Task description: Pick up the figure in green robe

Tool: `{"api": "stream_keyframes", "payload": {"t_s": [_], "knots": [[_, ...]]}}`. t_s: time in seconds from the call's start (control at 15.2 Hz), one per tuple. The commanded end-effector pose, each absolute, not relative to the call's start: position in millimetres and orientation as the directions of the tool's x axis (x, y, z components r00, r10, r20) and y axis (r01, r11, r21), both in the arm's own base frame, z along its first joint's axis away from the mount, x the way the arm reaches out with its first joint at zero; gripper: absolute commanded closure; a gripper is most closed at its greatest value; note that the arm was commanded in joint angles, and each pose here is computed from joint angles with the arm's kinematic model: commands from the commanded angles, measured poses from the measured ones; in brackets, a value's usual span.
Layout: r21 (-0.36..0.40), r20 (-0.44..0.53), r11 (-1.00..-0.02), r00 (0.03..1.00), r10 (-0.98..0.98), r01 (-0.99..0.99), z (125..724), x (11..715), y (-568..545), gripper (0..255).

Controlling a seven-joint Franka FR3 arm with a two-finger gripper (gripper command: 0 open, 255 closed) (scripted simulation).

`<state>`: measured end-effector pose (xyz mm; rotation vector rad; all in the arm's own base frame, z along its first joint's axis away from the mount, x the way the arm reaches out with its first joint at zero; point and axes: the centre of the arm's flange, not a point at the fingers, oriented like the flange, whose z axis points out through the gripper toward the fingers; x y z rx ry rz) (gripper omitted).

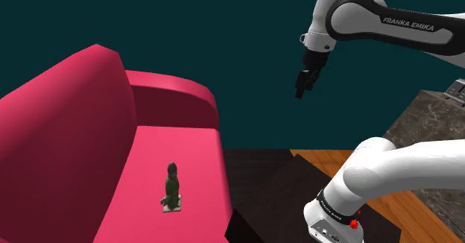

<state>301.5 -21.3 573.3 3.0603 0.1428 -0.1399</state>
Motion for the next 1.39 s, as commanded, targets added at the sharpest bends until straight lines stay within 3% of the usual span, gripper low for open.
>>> {"api": "stream_keyframes", "payload": {"t_s": [0.0, 1.32], "knots": [[0.070, -0.094, -0.993, 0.992, 0.089, 0.096, 573, 301, -21, 0], [0.111, 0.035, -0.934, 0.941, -0.337, -0.339, 404, 280, 185, 0]]}}
